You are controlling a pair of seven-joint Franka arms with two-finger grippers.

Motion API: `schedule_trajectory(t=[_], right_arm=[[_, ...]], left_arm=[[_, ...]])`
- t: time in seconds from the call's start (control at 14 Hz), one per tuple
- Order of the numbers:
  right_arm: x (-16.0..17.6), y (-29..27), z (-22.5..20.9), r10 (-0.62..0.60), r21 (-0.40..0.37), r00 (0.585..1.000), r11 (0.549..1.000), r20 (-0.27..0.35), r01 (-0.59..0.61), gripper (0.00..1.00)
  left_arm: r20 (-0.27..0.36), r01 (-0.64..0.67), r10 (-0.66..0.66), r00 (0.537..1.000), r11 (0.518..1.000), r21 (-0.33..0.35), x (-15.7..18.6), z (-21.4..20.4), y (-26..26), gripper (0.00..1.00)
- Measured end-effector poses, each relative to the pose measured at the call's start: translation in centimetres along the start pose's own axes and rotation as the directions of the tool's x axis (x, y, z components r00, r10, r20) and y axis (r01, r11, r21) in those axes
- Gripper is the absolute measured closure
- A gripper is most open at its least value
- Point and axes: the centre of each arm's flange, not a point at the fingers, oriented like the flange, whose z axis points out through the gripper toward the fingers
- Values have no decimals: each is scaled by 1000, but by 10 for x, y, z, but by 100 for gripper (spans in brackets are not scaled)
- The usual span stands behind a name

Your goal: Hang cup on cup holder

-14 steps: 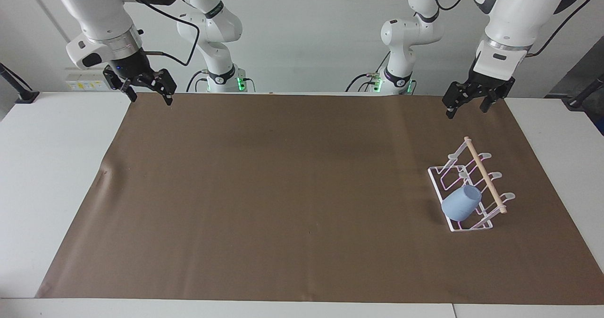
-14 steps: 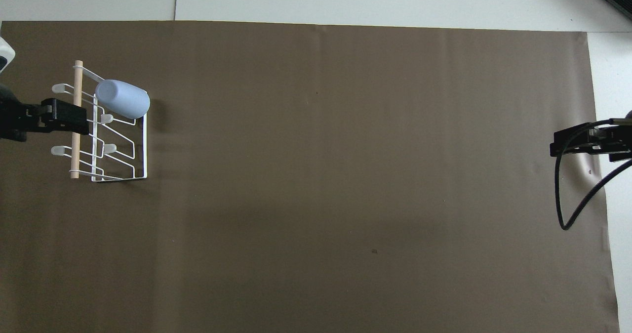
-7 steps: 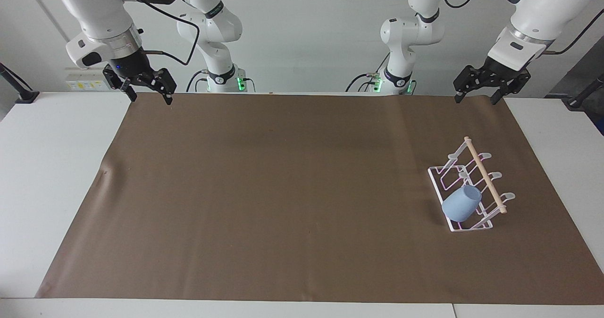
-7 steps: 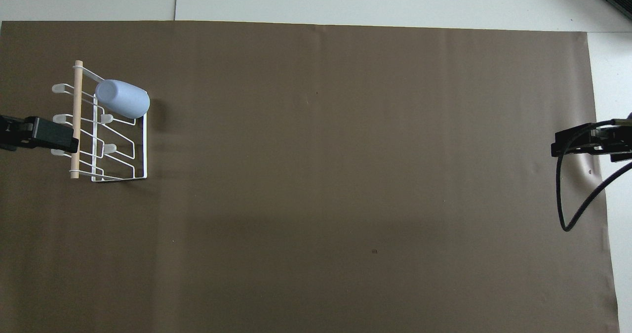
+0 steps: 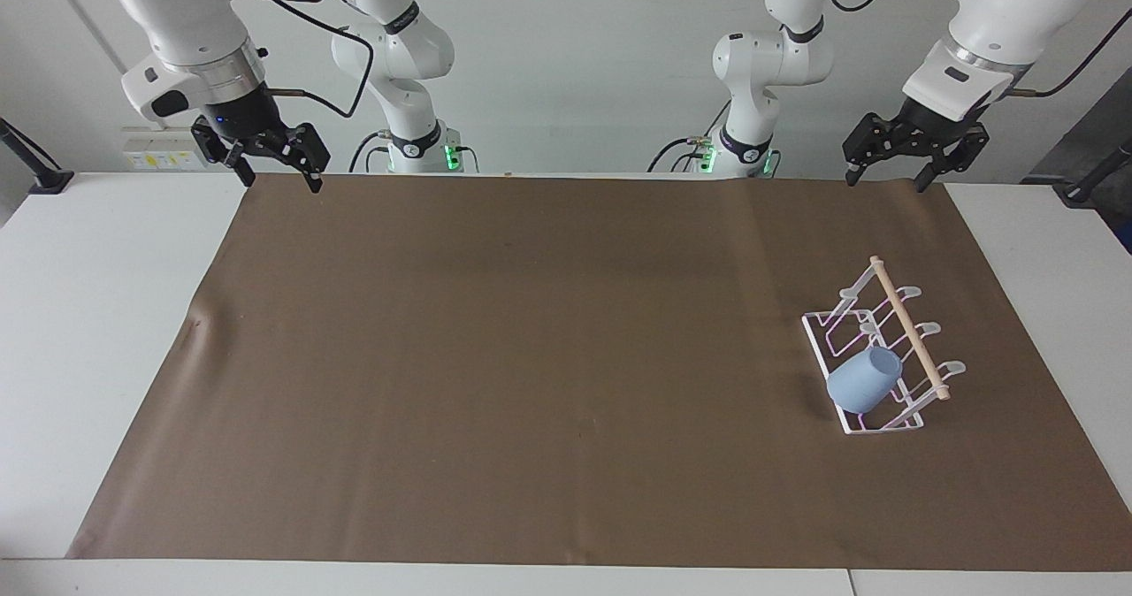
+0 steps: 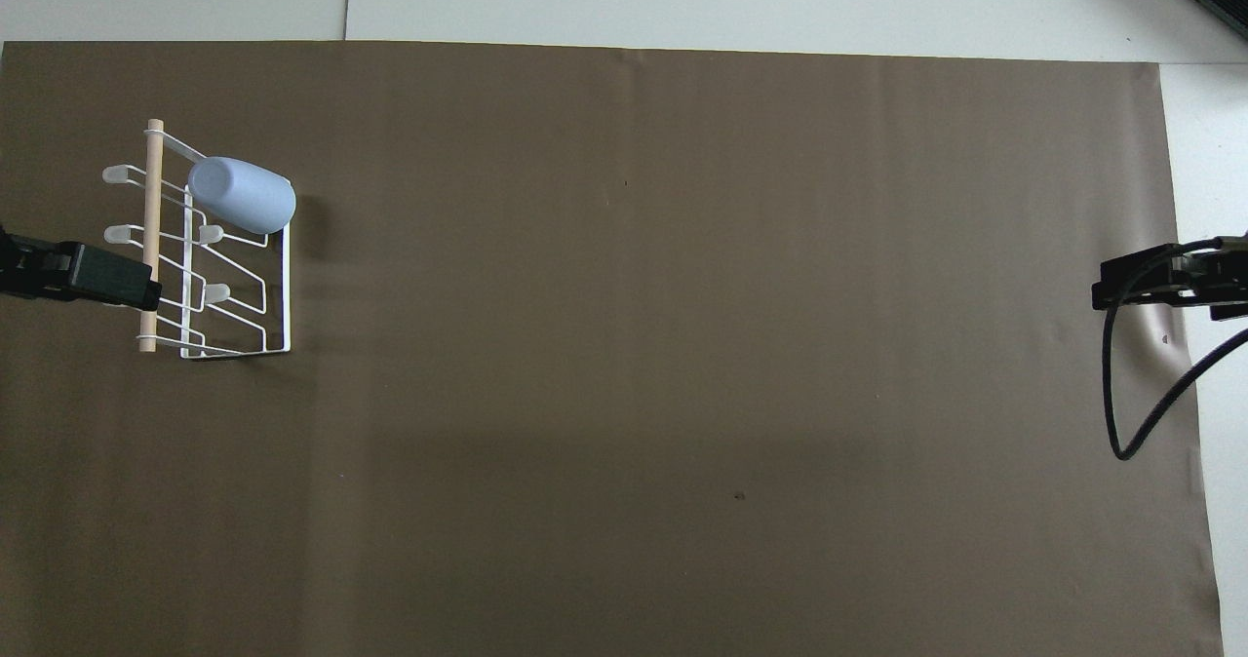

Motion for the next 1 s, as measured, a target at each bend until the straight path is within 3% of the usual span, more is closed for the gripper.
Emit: schedule_trajectory(t=[0.36,1.0], right_arm=[[0,0,0,0,0,1000,1000,0,0,0],[0,0,0,0,0,1000,1000,2,0,0]], left_arm=[[31,-2,2,1000,1000,-2,-1,8,0,0],[32,-4,4,999,1000,-1,-2,9,-4,0]])
